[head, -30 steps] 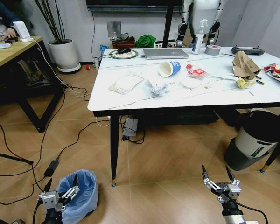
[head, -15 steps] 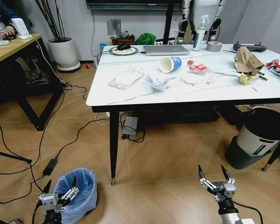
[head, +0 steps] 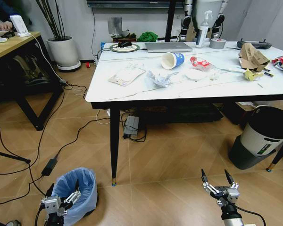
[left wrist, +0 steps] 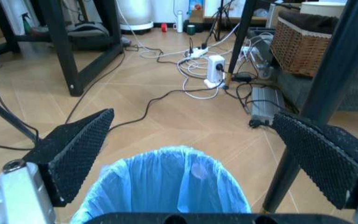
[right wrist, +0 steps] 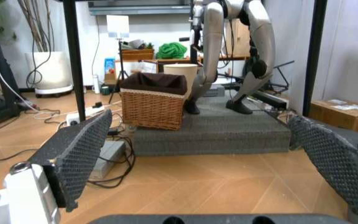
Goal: Pick up the trash bin and place the trash from the table into it.
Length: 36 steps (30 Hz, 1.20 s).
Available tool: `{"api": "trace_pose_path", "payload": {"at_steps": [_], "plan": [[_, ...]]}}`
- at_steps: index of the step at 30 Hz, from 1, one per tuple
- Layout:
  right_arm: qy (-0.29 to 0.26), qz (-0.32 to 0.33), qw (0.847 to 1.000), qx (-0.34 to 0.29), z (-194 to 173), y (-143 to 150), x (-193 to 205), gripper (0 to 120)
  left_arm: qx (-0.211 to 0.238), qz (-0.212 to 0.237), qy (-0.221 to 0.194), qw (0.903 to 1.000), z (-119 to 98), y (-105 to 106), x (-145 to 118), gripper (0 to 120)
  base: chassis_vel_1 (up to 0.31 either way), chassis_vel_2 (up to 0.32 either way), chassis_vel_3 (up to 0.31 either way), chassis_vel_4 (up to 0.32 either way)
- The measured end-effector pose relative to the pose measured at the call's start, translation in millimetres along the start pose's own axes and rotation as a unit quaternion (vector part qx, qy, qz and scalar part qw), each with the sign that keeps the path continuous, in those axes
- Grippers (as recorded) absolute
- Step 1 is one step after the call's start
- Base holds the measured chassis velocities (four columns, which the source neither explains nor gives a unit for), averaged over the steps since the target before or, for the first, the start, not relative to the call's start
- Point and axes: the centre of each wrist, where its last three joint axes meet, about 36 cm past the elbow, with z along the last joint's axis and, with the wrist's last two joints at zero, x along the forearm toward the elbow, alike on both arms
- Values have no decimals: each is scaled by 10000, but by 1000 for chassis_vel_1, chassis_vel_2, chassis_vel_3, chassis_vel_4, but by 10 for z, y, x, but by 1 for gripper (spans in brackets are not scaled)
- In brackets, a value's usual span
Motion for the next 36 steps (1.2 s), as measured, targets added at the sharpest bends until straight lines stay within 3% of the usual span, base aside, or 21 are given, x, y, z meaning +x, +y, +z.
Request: {"api": "trace_pose_path", "payload": {"at_steps": [16,26,30,36], "plan": [[-35,-39,10000,-68,43,120,-15,100,21,-138,82,9999,-7,80,59,100,0,0,0,0],[25,-29,9996,-295,254,339,82,100,-72,-385,1,9992,-80,337,59,100,0,0,0,0],[114,-24,9993,-347,367,450,194,100,409,-496,360,9973,-17,440,36,100,0,0,0,0],[213,-12,9990,-400,464,532,312,100,652,-625,841,9924,55,504,-89,100,0,0,0,0]]}}
